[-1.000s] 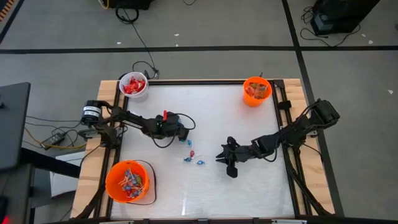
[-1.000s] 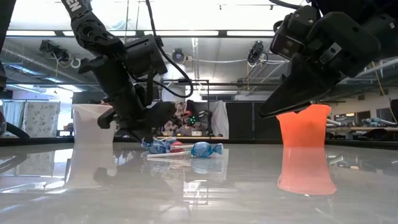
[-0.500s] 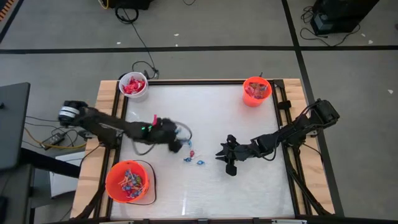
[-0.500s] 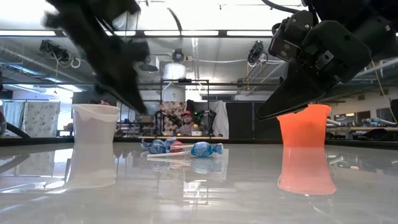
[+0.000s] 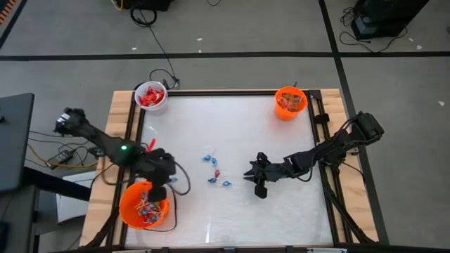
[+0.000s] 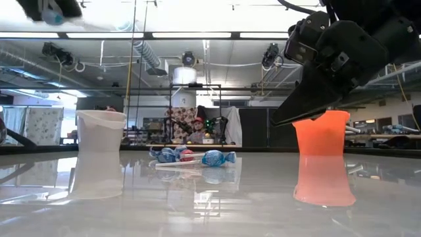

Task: Sort candy by brand, put in halloween buckets
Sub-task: Put the blue lollipop into the bottom orange bucket

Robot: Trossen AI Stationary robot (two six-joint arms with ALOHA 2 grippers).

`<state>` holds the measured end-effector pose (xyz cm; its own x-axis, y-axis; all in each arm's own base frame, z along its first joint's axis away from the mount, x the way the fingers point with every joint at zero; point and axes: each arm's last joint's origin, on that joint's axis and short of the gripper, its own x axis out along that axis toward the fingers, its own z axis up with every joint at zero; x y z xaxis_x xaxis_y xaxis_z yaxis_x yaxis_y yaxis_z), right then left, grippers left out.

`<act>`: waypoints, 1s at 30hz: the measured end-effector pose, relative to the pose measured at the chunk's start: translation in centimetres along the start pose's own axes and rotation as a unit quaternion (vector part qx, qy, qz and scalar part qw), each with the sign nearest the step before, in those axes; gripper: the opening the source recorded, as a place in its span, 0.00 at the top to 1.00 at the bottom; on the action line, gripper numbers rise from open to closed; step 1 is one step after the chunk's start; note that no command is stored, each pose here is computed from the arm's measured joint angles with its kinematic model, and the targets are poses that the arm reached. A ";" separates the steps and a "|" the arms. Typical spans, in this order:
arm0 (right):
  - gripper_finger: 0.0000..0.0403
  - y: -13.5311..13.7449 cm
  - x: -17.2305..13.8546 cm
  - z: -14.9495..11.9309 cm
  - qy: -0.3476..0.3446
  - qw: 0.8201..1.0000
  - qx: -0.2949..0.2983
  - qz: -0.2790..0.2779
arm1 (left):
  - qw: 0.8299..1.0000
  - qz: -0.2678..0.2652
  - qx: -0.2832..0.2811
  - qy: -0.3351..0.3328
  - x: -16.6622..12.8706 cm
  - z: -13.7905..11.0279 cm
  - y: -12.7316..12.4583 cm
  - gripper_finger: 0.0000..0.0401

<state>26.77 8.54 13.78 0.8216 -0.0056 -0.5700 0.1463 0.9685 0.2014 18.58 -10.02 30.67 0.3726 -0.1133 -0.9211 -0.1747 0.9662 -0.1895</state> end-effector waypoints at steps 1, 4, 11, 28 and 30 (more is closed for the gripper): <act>0.79 0.0 0.0 0.0 -0.002 1.000 0.000 -0.004 | 1.000 0.015 -0.003 -0.001 -0.8 -0.1 -0.3 0.99; 0.79 -0.1 0.0 0.0 -0.001 1.000 -0.001 -0.007 | 0.998 0.056 -0.030 0.026 -2.6 -1.2 -0.9 0.99; 0.79 -0.1 0.0 -0.2 0.008 1.000 -0.006 -0.011 | 0.990 0.088 -0.086 0.069 -3.3 -4.7 -2.5 1.00; 0.79 -0.2 0.0 -0.2 0.005 1.000 -0.008 -0.018 | 0.972 0.067 -0.213 0.071 -2.1 -9.9 -5.1 0.97; 0.79 -0.2 0.0 -0.2 0.005 1.000 -0.008 -0.020 | 0.968 0.082 -0.225 0.081 -1.6 -10.3 -4.8 0.94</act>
<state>26.62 8.44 13.59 0.8102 -0.0412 -0.5847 0.1697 0.9713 0.1667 9.45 -16.90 29.52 0.1644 -0.0379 -0.9857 -0.6115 0.7801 -0.1320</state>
